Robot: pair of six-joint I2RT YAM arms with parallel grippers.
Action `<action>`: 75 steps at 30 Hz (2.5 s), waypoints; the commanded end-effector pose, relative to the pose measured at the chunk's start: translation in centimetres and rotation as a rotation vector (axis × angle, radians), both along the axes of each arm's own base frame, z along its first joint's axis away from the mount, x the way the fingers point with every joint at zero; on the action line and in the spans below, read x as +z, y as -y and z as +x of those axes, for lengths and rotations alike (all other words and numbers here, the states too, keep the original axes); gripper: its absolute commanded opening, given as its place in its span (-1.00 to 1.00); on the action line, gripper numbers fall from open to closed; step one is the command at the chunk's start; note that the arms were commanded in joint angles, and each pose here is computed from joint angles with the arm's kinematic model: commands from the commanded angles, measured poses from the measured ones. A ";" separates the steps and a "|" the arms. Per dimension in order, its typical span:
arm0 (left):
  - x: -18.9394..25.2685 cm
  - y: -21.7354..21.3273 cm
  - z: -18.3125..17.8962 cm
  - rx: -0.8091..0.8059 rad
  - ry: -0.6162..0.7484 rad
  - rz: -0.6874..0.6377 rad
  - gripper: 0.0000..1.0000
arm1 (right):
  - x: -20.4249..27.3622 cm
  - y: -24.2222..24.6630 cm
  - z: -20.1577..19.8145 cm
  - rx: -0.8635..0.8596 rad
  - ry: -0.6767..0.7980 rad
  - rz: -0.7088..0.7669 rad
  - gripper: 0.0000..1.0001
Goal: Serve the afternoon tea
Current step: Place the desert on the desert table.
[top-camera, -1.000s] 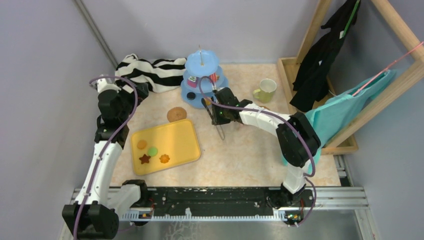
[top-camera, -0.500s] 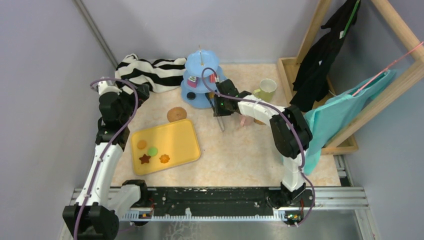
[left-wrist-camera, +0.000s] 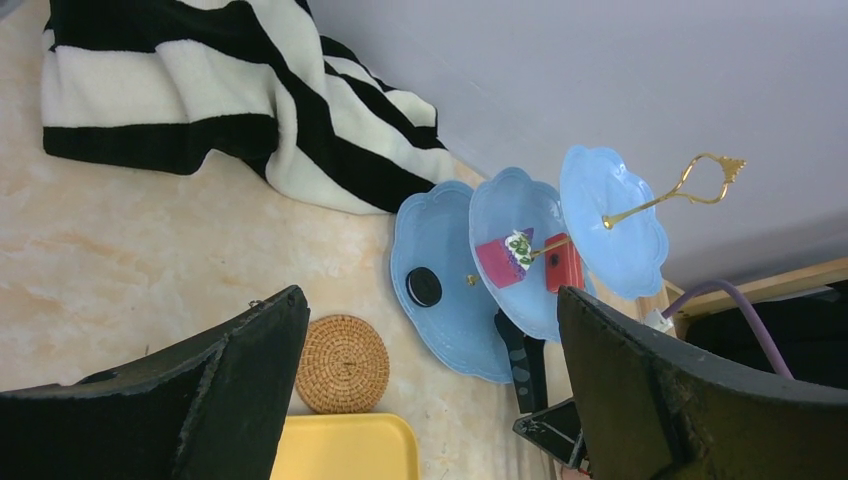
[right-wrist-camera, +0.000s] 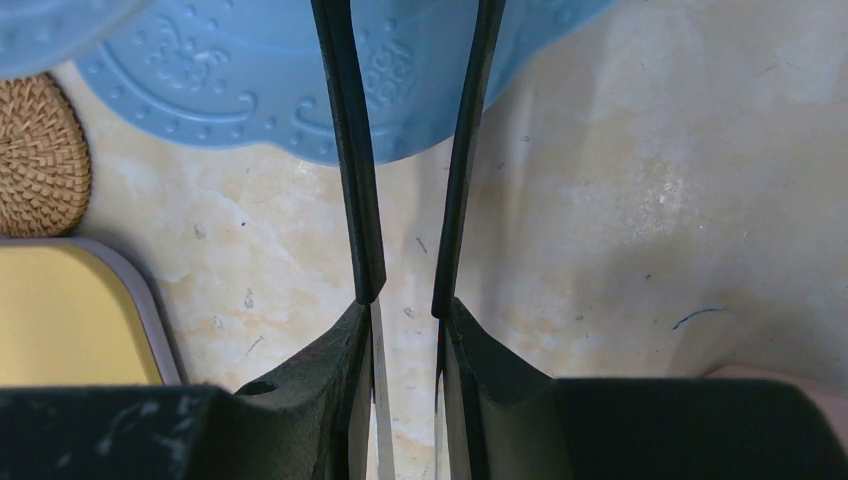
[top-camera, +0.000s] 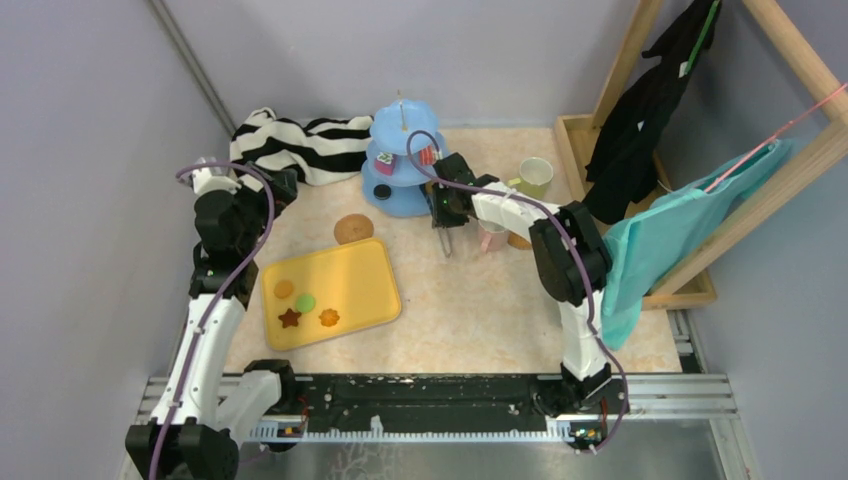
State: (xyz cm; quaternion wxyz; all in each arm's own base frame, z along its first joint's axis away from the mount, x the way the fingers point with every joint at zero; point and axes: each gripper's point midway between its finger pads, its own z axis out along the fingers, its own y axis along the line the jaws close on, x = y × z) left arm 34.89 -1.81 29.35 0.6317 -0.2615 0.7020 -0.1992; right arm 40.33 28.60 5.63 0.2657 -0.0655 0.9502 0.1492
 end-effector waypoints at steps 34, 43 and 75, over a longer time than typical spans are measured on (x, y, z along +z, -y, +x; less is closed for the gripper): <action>0.5 0.6 -0.1 -0.024 0.037 0.013 0.96 | 3.2 0.8 8.4 -0.133 0.104 0.112 -0.68; 0.3 0.6 0.0 -0.026 0.032 0.014 0.96 | 3.0 0.3 9.3 -0.121 0.097 0.117 -0.60; 0.1 0.8 0.2 -0.032 0.028 0.019 0.96 | 1.9 0.2 9.2 -0.120 0.062 0.118 -0.29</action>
